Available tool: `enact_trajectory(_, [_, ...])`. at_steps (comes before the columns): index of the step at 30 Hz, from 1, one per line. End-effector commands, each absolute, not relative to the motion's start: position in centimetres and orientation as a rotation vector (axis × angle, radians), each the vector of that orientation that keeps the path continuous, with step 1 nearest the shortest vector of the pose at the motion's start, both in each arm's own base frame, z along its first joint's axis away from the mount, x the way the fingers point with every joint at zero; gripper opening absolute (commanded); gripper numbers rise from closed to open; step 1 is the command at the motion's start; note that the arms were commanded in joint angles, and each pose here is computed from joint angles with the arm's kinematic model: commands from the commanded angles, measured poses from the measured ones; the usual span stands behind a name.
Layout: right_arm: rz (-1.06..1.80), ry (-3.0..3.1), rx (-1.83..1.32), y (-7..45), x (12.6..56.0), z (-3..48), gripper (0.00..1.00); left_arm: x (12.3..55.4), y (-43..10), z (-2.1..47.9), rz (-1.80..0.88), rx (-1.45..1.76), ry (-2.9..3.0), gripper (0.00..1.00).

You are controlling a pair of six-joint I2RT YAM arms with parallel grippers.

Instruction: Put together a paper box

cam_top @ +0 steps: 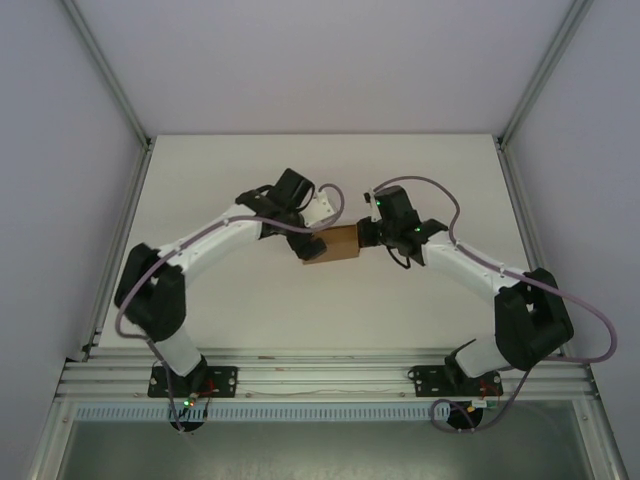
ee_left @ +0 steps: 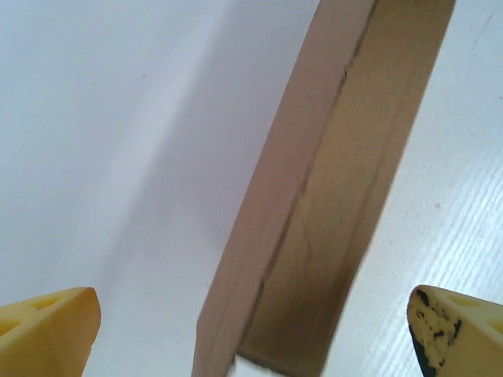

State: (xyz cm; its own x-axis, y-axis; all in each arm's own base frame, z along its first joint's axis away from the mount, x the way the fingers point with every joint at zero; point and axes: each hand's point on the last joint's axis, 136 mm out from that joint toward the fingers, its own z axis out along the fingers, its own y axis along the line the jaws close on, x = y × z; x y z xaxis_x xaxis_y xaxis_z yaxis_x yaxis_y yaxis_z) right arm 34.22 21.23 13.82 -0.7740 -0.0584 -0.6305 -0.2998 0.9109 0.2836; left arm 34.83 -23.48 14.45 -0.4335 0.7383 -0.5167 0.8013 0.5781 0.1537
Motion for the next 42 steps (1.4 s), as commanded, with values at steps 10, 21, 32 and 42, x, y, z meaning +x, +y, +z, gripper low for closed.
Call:
enact_trajectory(10, [0.448,2.542,-0.225,20.8,33.1,13.6,0.00,34.4,-19.5,15.5,-0.081,0.861,2.301,0.62])
enact_trajectory(21, [0.441,2.548,-0.261,21.0,33.0,13.4,0.00,36.0,-21.0,14.8,-0.127,0.940,2.303,0.38])
enact_trajectory(32, [0.433,2.549,-0.284,21.0,32.8,13.4,0.00,36.0,-22.4,14.4,-0.219,0.969,2.295,0.00])
enact_trajectory(42, [0.177,2.507,-0.274,19.9,32.9,13.1,0.00,35.2,-24.4,15.3,-0.489,0.687,2.426,0.00])
